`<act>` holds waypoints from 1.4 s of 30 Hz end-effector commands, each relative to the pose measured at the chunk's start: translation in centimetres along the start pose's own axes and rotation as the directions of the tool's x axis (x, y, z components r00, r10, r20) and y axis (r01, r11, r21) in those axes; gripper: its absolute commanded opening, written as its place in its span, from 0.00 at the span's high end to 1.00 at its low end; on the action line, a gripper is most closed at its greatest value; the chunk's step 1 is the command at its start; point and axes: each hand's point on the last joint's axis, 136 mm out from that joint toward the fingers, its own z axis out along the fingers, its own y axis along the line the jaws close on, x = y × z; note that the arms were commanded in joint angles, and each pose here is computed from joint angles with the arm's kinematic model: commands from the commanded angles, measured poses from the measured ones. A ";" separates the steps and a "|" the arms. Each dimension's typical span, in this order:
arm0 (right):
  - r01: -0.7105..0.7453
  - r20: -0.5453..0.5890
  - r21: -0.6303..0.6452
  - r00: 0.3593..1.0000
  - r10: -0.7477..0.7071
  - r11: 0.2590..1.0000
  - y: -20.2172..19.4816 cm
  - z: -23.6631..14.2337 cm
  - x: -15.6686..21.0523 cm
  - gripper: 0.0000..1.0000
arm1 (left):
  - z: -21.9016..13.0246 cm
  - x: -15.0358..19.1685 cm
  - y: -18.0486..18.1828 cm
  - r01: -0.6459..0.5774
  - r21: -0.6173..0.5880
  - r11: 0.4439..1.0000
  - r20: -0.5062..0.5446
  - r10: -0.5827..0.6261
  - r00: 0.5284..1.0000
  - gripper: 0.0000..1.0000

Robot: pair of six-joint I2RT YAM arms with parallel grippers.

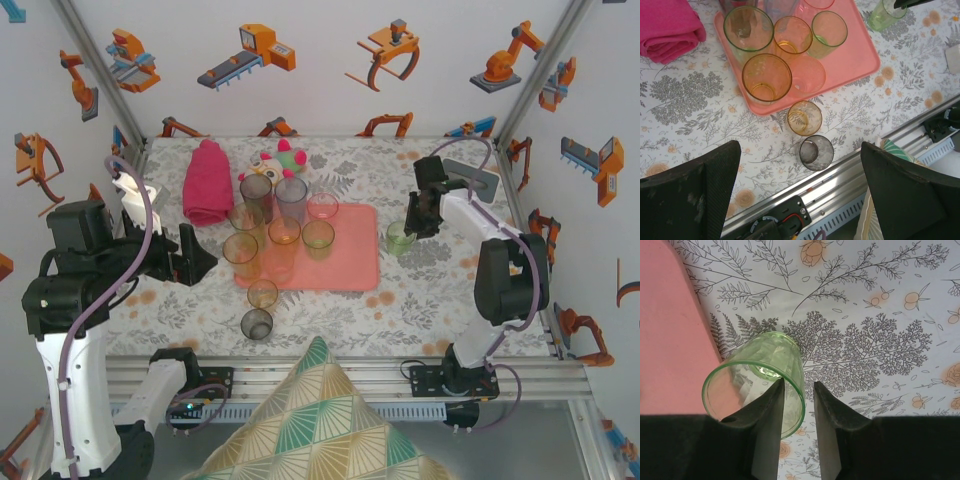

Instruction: Place the glasses into the tray

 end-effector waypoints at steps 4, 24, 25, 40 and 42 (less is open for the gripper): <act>0.022 0.012 0.010 1.000 -0.022 1.000 -0.1 0.2 -0.9 0.74 | 0.0 0.0 -0.3 0.016 0.020 1.000 0.007 -0.016 1.000 0.03; 0.043 0.027 0.012 0.999 -0.043 0.999 -0.2 -0.8 -1.2 0.93 | -0.2 -0.5 -0.4 0.010 0.023 1.000 0.017 -0.010 1.000 0.03; 0.043 0.029 0.008 0.999 -0.043 0.999 -0.1 -1.1 -1.2 0.93 | -0.1 -0.4 -0.3 0.011 0.023 1.000 0.014 -0.011 1.000 0.03; 0.053 0.090 -0.034 0.995 -0.050 0.998 1.0 -6.8 -0.8 0.92 | 0.4 -0.5 0.7 -0.021 -0.032 0.999 0.005 0.021 1.000 0.03; 0.067 0.100 -0.036 0.993 -0.063 0.997 1.7 -7.5 -0.5 0.92 | 0.6 -0.7 1.4 -0.021 -0.062 0.998 0.007 0.021 1.000 0.03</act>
